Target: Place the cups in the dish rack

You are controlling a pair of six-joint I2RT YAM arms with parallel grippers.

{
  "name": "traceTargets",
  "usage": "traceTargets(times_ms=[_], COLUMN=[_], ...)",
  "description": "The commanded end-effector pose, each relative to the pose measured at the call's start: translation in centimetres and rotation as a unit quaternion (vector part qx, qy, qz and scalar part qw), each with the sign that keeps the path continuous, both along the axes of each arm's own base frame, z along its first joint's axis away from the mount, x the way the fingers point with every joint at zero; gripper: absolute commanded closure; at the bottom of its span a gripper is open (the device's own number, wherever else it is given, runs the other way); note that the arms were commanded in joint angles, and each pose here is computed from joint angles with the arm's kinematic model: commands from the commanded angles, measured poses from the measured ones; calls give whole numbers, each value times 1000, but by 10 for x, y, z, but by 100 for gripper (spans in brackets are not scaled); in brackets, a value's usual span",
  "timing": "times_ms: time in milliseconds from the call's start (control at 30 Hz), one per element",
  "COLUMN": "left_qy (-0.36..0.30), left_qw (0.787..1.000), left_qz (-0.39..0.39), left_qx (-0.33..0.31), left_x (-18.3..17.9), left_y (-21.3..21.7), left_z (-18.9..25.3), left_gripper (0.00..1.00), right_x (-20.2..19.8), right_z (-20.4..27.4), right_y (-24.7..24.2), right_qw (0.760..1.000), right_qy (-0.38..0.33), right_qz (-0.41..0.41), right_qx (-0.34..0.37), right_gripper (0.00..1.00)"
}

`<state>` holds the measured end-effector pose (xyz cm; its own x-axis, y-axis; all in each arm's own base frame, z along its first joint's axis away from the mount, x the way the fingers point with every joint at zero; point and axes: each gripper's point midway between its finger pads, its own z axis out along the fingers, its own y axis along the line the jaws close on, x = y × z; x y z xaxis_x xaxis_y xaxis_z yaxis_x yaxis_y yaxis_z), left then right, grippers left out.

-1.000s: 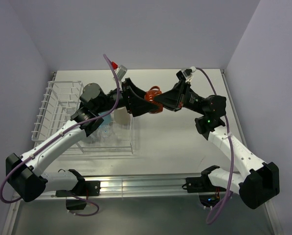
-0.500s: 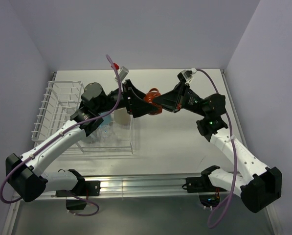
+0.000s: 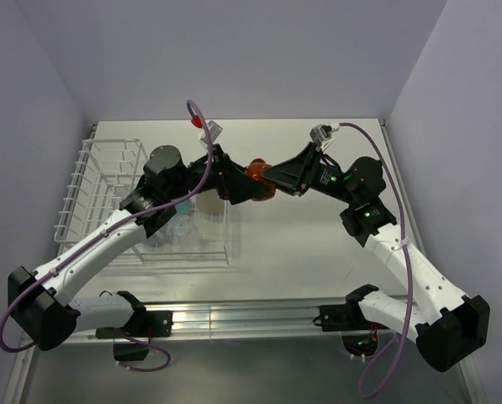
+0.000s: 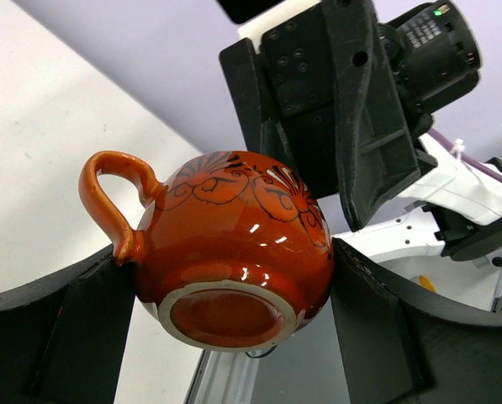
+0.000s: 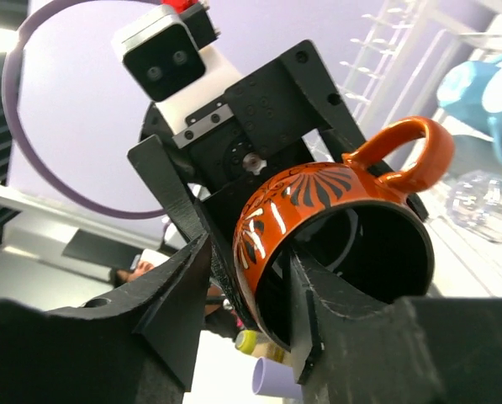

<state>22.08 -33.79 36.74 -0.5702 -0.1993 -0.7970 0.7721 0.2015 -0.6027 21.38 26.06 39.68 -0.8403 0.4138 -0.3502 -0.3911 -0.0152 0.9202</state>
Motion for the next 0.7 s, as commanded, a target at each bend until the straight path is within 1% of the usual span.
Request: traceTargets(times_ms=[0,200,467,533,567,667], left_qy=[-49,-43,-35,-22,-26,-1], left_qw=[998,998,997,996,995,990], left_qz=[19,36,71,82,95,122], left_qx=[-28,-16,8,26,29,70], left_x=[-4,-3,1,2,3,4], left_y=[12,20,35,41,46,59], left_z=[30,26,26,20,24,10], left_gripper=[100,100,100,100,100,100], right_x=[-8,-5,4,7,10,13], right_z=[26,18,-3,-16,-21,-36], right_y=[-8,-15,-30,-35,-40,-48], right_qw=[998,997,989,986,983,977], right_qy=[-56,-53,-34,-25,-26,-17], right_qz=[-25,-54,-116,-129,-142,-163], right_qx=[-2,-24,-83,-104,-113,-134], right_gripper=[52,51,51,50,50,50])
